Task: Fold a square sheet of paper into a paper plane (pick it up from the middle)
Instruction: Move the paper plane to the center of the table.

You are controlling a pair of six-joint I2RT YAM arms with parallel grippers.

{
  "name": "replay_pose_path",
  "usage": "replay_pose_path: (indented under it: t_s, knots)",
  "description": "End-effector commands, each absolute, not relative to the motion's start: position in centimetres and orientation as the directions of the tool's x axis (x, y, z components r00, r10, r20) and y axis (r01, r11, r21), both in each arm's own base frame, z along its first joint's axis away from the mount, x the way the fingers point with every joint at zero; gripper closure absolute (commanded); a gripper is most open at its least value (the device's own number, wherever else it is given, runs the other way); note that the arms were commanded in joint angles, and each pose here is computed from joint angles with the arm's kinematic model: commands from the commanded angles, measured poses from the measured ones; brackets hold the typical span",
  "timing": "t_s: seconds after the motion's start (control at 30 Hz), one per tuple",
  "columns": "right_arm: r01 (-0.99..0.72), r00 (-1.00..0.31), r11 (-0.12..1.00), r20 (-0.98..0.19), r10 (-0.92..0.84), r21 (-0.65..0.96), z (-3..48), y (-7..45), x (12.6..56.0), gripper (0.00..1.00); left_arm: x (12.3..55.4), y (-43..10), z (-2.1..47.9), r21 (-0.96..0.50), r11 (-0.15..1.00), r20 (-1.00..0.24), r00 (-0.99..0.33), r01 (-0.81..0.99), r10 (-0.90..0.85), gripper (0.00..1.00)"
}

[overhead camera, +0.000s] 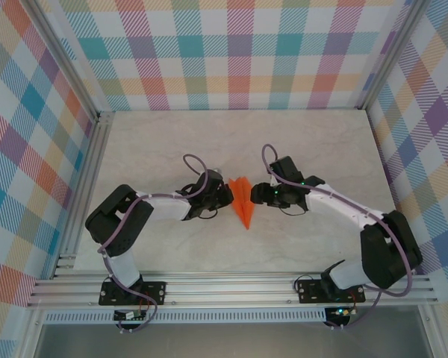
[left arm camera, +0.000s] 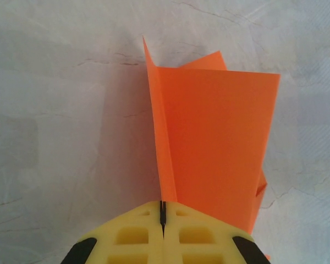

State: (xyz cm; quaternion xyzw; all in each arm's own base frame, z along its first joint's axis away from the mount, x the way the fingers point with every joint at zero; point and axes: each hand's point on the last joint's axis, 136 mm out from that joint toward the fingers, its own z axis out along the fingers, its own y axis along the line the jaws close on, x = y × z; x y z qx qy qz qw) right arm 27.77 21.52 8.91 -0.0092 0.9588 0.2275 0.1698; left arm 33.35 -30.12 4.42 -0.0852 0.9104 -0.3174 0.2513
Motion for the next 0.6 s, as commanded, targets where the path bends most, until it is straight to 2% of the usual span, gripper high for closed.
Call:
replay_pose_path:
  t_s: [0.0,0.17,0.57]
  knots:
    - [-0.145,-0.948,0.904,-0.318,-0.010,0.403,8.2,23.0,27.7,0.39,33.7,-30.2,4.6,-0.656,0.755,-0.397,-0.852,0.005,-0.340,1.00]
    - [-0.212,-0.944,0.907,-0.317,-0.093,0.363,7.4,25.1,27.4,0.39,33.5,-30.1,4.3,-0.655,0.755,-0.390,-0.857,0.001,-0.337,1.00]
    - [-0.213,-0.957,0.929,-0.258,-0.136,0.303,4.9,25.8,27.3,0.38,33.4,-30.1,4.1,-0.654,0.757,-0.387,-0.860,0.001,-0.333,1.00]
